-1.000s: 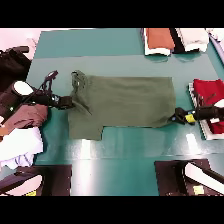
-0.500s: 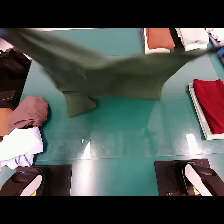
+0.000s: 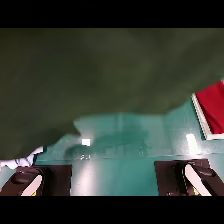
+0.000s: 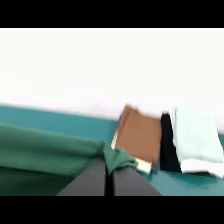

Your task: Fold the shirts.

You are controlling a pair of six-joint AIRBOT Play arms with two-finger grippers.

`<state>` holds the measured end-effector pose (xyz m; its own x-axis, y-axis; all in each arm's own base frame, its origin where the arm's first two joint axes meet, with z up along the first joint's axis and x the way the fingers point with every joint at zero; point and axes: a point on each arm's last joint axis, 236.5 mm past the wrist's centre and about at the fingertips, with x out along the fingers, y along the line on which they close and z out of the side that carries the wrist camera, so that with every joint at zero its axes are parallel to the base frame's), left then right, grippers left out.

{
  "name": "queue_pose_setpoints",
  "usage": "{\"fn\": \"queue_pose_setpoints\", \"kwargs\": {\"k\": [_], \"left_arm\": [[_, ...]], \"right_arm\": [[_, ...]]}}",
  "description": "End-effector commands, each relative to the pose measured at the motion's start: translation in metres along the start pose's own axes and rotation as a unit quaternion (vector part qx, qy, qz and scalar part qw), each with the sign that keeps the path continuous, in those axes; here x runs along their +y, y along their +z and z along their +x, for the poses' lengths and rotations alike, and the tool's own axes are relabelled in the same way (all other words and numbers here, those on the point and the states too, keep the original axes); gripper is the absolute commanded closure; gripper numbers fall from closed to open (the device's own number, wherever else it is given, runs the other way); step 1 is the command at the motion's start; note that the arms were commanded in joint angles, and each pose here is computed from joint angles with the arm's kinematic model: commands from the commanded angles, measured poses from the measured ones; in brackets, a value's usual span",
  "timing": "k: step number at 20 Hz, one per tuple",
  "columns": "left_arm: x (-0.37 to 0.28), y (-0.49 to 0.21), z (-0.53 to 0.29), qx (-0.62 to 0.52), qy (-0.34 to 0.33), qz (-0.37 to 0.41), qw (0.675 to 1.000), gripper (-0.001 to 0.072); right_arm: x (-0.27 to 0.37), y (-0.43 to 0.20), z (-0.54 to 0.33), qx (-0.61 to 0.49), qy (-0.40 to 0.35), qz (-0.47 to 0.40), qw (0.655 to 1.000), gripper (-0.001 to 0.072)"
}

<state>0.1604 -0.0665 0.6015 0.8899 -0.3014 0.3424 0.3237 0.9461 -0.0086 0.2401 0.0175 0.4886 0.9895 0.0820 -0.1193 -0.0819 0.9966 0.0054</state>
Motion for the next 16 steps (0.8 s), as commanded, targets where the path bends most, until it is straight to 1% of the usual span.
{"fn": "queue_pose_setpoints", "kwargs": {"k": [1,3,6,10,12,14,16], "left_arm": [[0.026,-0.085,0.035,0.144,0.032,-0.008,0.989,0.0685],[0.038,-0.18,0.068,0.278,0.03,-0.031,0.96,0.0685],[0.054,-0.329,0.101,0.434,0.031,-0.073,0.898,0.0684],[0.068,-0.515,0.1,0.578,0.046,-0.125,0.805,0.0684],[0.075,-0.586,0.096,0.619,0.056,-0.138,0.771,0.0684],[0.081,-0.633,0.098,0.635,0.062,-0.141,0.757,0.0685],[0.088,-0.652,0.112,0.63,0.067,-0.142,0.761,0.0685]], "right_arm": [[-0.012,-0.03,0.027,0.091,0.0,0.012,0.996,0.0695],[-0.027,-0.073,0.069,0.169,0.006,0.037,0.985,0.0694],[-0.041,-0.162,0.131,0.297,0.025,0.082,0.951,0.0695],[-0.037,-0.305,0.196,0.452,0.058,0.122,0.882,0.0694],[-0.037,-0.364,0.226,0.492,0.059,0.142,0.857,0.0695],[-0.04,-0.403,0.257,0.506,0.055,0.161,0.845,0.0695],[-0.041,-0.416,0.28,0.512,0.063,0.173,0.839,0.0695]]}}
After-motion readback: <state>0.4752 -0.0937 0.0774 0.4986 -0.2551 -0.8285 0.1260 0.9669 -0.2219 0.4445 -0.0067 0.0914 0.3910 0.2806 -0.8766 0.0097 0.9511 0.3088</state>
